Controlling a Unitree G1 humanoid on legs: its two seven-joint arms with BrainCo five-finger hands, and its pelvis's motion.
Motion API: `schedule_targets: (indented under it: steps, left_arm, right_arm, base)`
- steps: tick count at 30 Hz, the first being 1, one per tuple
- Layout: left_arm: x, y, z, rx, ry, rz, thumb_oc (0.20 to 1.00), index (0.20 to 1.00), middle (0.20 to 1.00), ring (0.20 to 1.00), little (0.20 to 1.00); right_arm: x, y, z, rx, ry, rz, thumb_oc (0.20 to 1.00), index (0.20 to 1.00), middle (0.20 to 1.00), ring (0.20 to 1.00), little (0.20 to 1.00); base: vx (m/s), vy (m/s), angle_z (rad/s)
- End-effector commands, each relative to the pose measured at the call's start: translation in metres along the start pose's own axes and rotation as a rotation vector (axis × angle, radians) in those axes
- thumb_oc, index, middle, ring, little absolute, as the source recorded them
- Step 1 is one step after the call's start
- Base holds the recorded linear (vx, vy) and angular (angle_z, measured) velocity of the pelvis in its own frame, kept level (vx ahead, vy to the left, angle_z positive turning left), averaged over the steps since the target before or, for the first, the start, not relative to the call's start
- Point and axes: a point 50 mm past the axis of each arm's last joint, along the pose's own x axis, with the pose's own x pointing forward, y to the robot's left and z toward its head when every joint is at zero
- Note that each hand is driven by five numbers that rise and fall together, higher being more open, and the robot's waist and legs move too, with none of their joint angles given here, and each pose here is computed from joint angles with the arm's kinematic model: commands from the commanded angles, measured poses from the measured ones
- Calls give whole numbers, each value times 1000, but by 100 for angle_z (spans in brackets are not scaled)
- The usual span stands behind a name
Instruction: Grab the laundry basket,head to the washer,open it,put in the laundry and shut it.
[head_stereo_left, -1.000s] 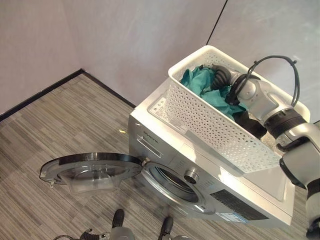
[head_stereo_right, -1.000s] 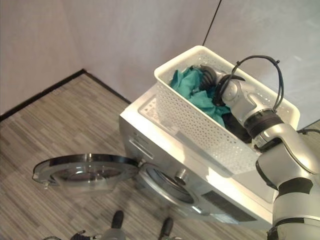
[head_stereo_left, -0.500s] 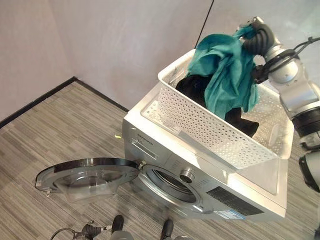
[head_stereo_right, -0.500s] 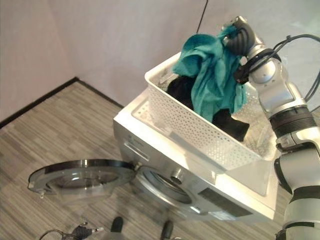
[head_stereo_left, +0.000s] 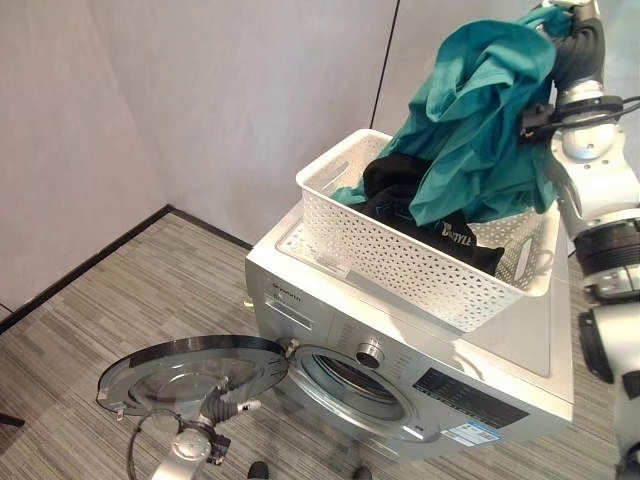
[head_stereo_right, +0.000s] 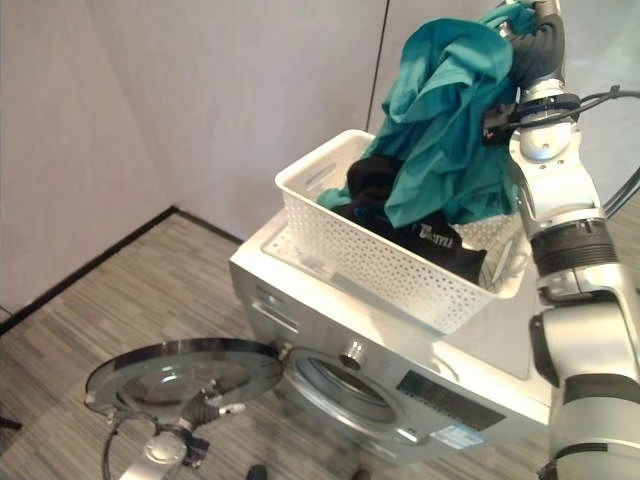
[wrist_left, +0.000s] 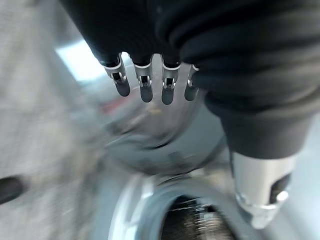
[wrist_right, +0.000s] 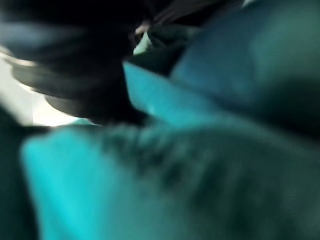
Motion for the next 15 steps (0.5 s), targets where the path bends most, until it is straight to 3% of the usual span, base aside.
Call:
schedule_targets:
  steps: [1,4,6,8,11,13,15]
  left_arm:
    - [-1,25,17,12,-78,16,1000,1000,1000,1000,1000]
    - [-5,34,35,-2,-160,9,1000,1000,1000,1000,1000]
    - [-9,39,40,-41,-191,24,1000,1000,1000,1000,1000]
    - [-12,39,43,-44,-204,9,1000,1000,1000,1000,1000]
    - [-15,43,55,-27,-247,-6,1000,1000,1000,1000,1000]
    - [-17,47,64,-32,-276,-8,1000,1000,1000,1000,1000]
    - [-20,53,74,-26,-317,-6,1000,1000,1000,1000,1000]
  right_arm:
    - [23,-17,80,250,-288,-179,200,200,200,200,200]
    - [25,-11,84,164,-297,-106,200,200,200,200,200]
    - [25,-29,107,248,-382,-192,200,200,200,200,200]
    - [26,-34,118,463,-424,-282,200,200,200,200,200]
    - [35,-46,146,544,-456,-346,200,200,200,200,200]
    - [40,-55,160,703,-466,-396,200,200,200,200,200]
    - [41,-63,182,712,-517,-404,200,200,200,200,200]
  base:
    - [0,0,0]
    - [18,-3,9]
    - [34,-10,18]
    - [47,-16,10]
    - [18,-9,13]
    - [34,-8,18]
    - [32,-3,10]
